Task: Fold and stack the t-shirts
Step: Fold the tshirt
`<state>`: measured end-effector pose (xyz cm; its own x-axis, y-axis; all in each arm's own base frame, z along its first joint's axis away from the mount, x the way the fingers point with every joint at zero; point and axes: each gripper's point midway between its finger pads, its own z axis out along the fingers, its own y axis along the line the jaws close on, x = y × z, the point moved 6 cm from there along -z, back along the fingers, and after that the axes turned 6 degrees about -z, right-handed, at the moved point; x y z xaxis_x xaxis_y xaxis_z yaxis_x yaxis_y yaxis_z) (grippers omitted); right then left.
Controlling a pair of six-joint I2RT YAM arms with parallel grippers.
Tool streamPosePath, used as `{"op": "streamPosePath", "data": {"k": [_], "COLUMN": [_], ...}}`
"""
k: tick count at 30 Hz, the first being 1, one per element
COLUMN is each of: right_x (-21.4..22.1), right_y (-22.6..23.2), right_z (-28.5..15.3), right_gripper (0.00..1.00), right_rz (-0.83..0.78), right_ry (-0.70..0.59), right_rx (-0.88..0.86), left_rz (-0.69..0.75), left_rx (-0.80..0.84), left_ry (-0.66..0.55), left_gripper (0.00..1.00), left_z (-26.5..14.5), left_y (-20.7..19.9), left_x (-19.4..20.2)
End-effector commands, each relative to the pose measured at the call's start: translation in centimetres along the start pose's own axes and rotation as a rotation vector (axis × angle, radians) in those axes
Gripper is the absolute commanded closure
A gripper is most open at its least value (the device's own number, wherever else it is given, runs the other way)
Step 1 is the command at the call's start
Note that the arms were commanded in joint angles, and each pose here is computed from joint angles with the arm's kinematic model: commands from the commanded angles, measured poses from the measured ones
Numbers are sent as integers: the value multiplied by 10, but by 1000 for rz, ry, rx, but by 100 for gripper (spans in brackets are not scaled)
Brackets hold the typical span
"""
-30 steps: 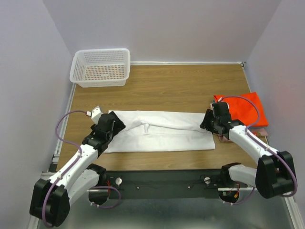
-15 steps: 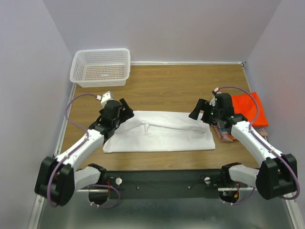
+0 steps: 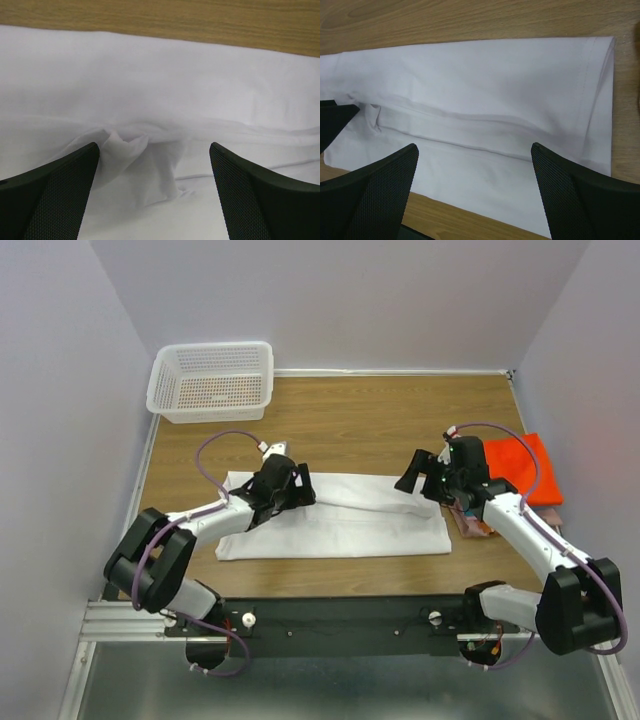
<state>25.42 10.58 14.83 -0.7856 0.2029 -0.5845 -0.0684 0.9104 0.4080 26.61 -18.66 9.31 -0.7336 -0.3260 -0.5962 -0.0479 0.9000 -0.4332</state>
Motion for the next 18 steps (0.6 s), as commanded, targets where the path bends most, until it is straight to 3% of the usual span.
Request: {"op": "streamPosePath", "data": {"k": [1, 12, 18], "right_x": [5, 12, 7], "right_y": [0, -3, 2], "right_z": [-7, -11, -9], "right_gripper": [0, 0, 0], "right_rz": [-19, -38, -56], "right_ry": [-10, -16, -5], "right_rx": [-21, -21, -46], "left_rz": [13, -41, -79], "left_rx": [66, 58, -17], "left_ry": [51, 110, -142], "left_gripper": [2, 2, 2], "left_z": [-19, -77, -89], "left_y": [-6, 8, 3], "left_x": [22, 58, 10]}}
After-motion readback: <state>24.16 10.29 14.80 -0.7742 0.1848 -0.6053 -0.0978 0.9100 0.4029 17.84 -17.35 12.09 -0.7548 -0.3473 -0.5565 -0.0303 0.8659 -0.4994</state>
